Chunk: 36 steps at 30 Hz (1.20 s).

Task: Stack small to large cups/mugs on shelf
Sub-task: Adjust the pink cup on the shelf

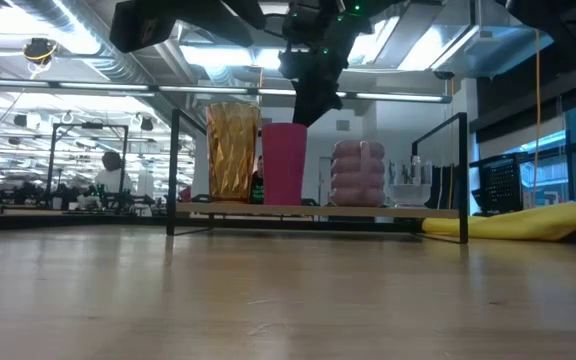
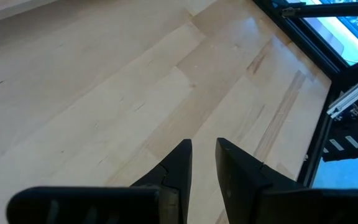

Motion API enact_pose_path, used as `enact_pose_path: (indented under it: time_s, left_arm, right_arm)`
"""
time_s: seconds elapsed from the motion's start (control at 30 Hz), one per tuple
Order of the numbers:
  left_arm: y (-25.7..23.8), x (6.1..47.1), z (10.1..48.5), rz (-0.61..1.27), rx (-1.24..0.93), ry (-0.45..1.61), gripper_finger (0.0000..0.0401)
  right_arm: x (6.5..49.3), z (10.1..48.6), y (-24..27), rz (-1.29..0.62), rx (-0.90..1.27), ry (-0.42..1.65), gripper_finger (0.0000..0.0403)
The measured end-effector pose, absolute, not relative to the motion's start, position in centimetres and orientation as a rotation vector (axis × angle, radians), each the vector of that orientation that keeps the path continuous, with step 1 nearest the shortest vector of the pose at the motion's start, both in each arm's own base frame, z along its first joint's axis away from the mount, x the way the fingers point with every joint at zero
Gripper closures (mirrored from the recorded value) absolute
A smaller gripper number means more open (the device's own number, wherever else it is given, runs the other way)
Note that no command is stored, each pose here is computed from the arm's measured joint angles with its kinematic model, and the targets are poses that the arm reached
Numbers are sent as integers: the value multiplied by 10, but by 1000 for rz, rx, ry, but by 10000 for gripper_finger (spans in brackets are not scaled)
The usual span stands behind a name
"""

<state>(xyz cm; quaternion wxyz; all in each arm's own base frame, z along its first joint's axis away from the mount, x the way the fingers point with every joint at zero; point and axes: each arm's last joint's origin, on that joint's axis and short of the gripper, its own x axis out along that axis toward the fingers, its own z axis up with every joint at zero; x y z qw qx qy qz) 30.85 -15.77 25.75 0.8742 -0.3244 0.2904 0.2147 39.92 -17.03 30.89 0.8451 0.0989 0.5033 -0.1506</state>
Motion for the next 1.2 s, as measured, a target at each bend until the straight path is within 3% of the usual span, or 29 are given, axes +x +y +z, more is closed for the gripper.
enact_pose_path:
  time_s: [0.87,1.2]
  left_arm:
    - [-157,309,257,456,-697,603,335]
    - [-157,309,257,456,-697,603,335]
  right_arm:
    - [404,293,-176,-302,269,1099,301]
    - [398,291,-177,-314,279,1147,337]
